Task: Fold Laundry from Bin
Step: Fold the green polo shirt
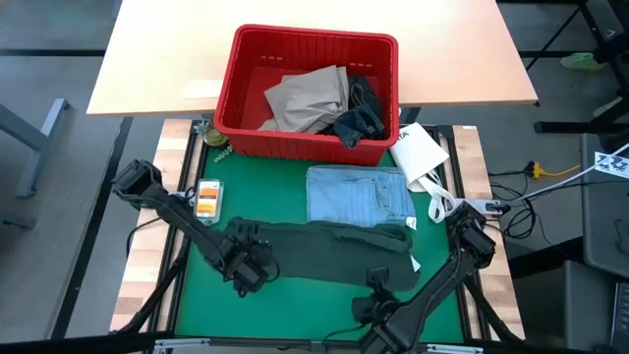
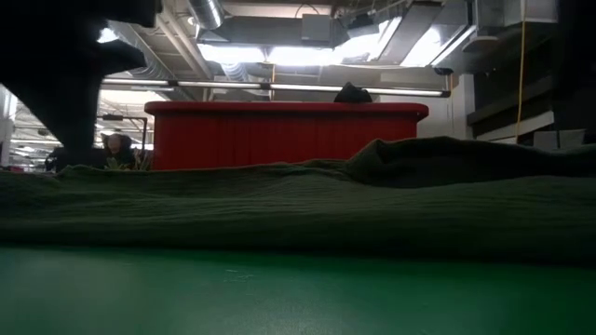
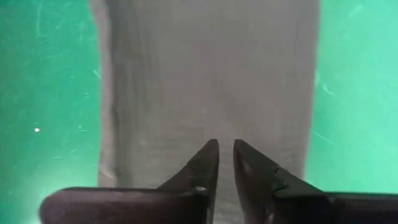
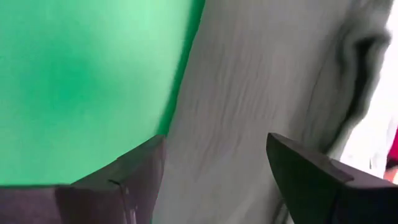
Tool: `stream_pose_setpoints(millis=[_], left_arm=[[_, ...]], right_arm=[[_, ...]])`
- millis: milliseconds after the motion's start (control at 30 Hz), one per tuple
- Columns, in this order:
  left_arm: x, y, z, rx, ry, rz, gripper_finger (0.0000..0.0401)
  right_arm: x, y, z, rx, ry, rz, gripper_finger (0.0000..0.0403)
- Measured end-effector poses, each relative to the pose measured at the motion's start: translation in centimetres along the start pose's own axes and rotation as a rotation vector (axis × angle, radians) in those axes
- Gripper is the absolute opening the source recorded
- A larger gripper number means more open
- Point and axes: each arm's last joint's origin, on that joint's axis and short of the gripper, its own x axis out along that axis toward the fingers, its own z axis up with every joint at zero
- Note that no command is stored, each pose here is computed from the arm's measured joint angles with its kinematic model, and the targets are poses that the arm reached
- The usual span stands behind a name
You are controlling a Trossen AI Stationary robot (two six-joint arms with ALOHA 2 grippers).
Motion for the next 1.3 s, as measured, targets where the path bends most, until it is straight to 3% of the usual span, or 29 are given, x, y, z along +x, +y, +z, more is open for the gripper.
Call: stream_pose_setpoints(millis=[167, 433, 600, 767, 900, 1033, 1200, 1300], left_arm=[[0.4, 1.2, 0.7, -0.044, -0.007, 0.04, 0.0102], [1.0, 3.4, 1.0, -0.091, 0.054, 0.119, 0.0178], [1.1, 4.8, 0.5, -0.071, 0.151, 0.174, 0.0198], [-0.5, 6.3, -0.7, 0.039, 0.226, 0.221, 0.0195], [-2.4, 7.8, -1.3, 0.03, 0.165, 0.166, 0.0188], [-3.1, 9.9, -2.9, -0.052, 0.096, 0.116, 0.0185], [-1.4, 11.6, -5.3, -0.164, -0.028, -0.128, 0.0185], [-0.1, 12.2, -6.2, -0.211, -0.121, -0.191, 0.0185]], right_arm=[[0.8, -0.8, 1.8, 0.059, -0.074, 0.046, 0.028], [1.4, -1.7, 3.0, -0.014, -0.079, 0.102, 0.028], [1.6, -2.0, 3.1, -0.034, -0.076, 0.101, 0.028], [1.6, -2.0, 3.1, -0.033, -0.073, 0.107, 0.028], [1.6, -2.0, 3.2, -0.033, -0.074, 0.108, 0.028], [1.6, -1.9, 3.2, -0.028, -0.083, 0.112, 0.028], [1.6, -1.9, 3.4, -0.023, -0.094, 0.118, 0.028], [1.6, -1.9, 3.4, -0.026, -0.094, 0.118, 0.028]])
